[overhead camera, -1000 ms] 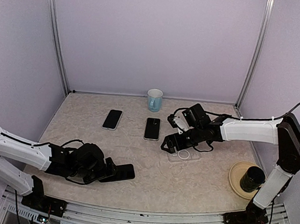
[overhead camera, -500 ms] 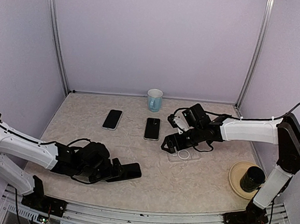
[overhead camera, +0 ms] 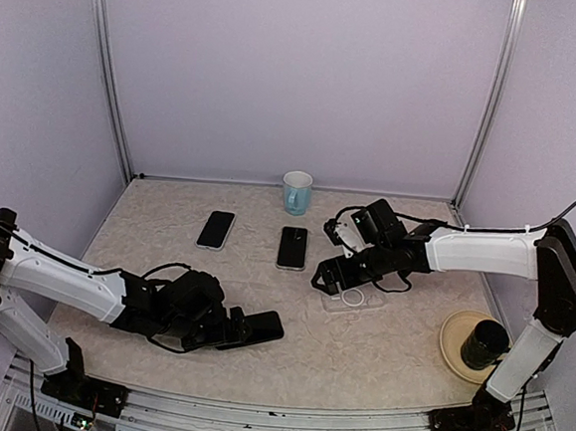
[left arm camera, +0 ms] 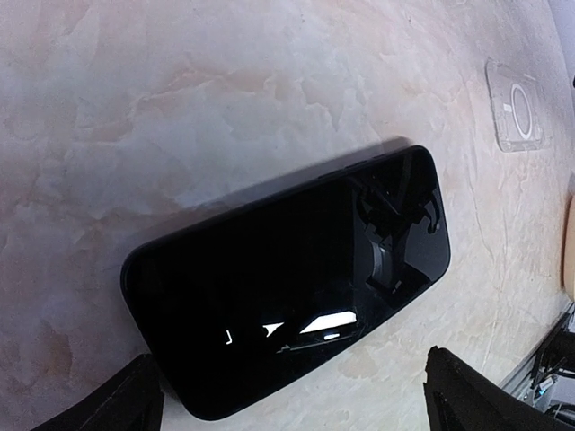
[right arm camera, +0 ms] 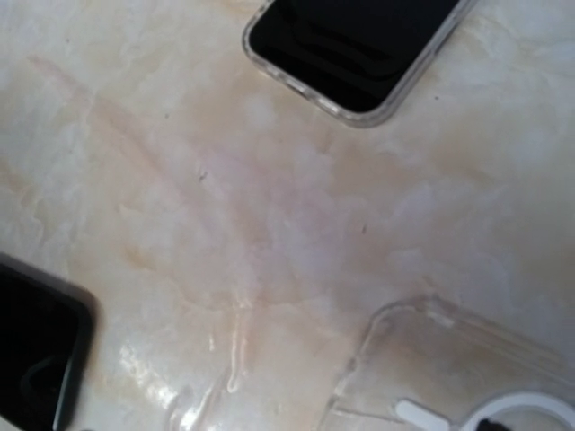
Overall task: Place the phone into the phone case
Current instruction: Move the phone to the center of the board, then pick up the phone from the center of the board.
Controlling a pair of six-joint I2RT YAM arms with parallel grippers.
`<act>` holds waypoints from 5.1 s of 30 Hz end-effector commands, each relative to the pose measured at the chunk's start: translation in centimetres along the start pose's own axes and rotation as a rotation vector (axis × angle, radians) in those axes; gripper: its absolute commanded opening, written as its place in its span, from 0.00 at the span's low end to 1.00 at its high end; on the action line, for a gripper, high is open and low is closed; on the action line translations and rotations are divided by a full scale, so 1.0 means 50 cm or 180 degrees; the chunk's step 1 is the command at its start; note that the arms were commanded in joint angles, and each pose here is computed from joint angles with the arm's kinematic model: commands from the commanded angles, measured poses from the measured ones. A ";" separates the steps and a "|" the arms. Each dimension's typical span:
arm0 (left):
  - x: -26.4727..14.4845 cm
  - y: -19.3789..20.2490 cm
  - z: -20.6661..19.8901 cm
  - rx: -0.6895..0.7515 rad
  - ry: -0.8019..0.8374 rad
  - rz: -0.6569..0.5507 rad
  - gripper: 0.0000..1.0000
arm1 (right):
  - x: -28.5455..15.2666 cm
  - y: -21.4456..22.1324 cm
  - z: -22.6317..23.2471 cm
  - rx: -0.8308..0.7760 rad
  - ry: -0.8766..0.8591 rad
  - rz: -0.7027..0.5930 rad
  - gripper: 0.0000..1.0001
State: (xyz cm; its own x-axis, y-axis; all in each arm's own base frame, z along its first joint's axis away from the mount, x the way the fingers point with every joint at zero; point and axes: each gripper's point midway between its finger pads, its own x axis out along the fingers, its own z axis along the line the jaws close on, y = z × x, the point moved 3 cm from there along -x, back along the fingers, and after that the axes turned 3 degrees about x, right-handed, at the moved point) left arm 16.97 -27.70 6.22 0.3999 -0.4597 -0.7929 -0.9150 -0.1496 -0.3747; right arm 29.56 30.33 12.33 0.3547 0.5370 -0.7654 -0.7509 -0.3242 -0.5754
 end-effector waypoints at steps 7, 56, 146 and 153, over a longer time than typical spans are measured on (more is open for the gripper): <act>0.016 0.004 -0.055 0.0247 0.0276 0.0125 0.99 | -0.049 0.005 -0.022 -0.0016 0.0120 -0.0094 0.90; -0.024 -0.092 -0.127 0.2688 -0.0050 -0.0446 0.99 | -0.146 0.015 -0.092 0.0133 0.0163 -0.0384 0.99; 0.131 -0.050 -0.136 0.3500 0.0322 -0.0074 0.44 | -0.079 0.055 -0.017 0.0481 -0.0774 -0.0164 1.00; 0.118 -0.057 -0.145 0.3488 0.0352 -0.0230 0.42 | -0.054 0.060 0.007 0.0559 -0.0941 -0.0083 1.00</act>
State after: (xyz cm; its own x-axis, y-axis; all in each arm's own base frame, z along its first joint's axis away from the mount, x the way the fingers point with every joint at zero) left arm 21.41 -35.91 4.17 0.3512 -0.5242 -0.7758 -0.3491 0.6955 -0.6280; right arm 26.66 26.85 13.10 0.2557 0.7193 -0.6459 -0.8261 -0.1845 -0.5325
